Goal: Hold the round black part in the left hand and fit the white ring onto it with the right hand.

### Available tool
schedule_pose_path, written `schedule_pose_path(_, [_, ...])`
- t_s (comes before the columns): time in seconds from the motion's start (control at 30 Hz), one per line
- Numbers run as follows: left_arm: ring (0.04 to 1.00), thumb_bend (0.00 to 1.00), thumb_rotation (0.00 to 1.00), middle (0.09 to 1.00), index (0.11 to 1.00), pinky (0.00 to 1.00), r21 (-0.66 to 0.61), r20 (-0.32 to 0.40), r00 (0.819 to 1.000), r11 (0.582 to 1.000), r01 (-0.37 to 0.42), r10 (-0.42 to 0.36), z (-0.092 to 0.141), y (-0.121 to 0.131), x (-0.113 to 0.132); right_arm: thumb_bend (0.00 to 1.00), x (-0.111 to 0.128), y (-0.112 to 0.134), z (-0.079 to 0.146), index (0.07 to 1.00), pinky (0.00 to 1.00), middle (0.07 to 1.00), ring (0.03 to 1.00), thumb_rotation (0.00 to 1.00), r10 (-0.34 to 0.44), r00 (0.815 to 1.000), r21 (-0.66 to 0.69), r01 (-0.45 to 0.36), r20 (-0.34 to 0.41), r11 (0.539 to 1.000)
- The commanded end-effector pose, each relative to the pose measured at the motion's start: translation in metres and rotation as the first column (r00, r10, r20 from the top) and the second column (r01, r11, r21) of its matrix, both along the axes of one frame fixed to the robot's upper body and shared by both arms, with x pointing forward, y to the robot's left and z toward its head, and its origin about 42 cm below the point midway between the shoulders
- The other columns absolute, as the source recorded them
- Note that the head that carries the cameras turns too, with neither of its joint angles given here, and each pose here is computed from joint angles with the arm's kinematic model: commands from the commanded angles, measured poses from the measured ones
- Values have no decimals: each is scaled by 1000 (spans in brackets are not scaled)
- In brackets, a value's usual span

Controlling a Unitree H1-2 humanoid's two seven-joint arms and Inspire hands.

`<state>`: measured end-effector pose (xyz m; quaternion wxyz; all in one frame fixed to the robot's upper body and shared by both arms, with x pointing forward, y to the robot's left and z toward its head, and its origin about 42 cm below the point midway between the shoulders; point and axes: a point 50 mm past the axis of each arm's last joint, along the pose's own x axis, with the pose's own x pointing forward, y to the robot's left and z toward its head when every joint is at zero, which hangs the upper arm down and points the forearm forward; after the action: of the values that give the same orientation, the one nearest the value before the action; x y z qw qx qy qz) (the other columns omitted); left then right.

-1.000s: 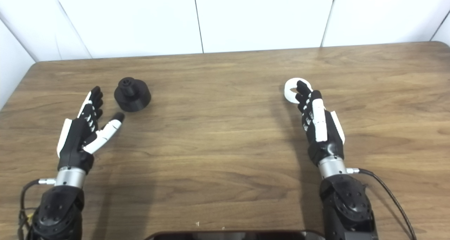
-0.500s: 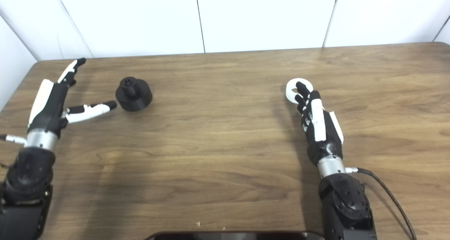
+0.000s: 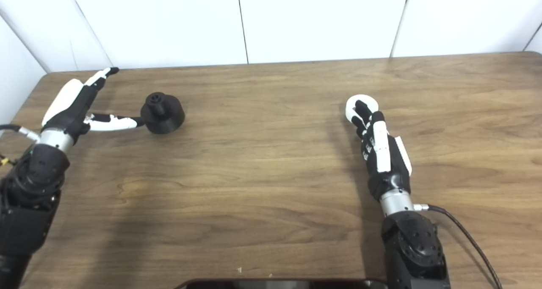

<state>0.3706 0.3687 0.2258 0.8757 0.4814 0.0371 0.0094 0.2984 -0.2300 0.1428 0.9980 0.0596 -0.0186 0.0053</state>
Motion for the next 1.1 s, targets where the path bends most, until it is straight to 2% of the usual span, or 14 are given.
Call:
schedule_pose_path(0.0, [1000,1000,296,985,930,939,83,48,999,996,20,-24,26,10,12,501,4,2,16,894,1000,941,940,1000,3,996,6,-3,93,1000])
schedule_pose_path(0.13, [1000,998,247,991,921,958,112,-16,998,992,56,-54,28,10,18,499,3,1,15,897,1000,942,940,1000,-3,996,2,2,93,1000])
schedule_pose_path(0.17, [1000,1000,279,994,919,957,116,-30,998,991,60,-57,29,10,19,504,3,1,15,895,1000,938,936,1000,-2,996,-1,2,94,1000])
schedule_pose_path(0.47, [1000,1000,314,1000,938,954,133,-177,980,984,117,-92,30,3,27,519,2,-2,16,884,998,926,922,1000,-13,995,-5,14,95,1000])
schedule_pose_path(0.73, [1000,1000,302,1000,924,941,138,-217,971,982,130,-98,24,1,30,524,2,-3,15,888,1000,927,924,1000,-9,995,-9,9,94,1000])
schedule_pose_path(1.07, [1000,1000,292,1000,923,965,148,-211,973,981,128,-95,17,-1,38,508,1,-2,14,883,995,922,916,1000,-5,996,2,5,94,1000])
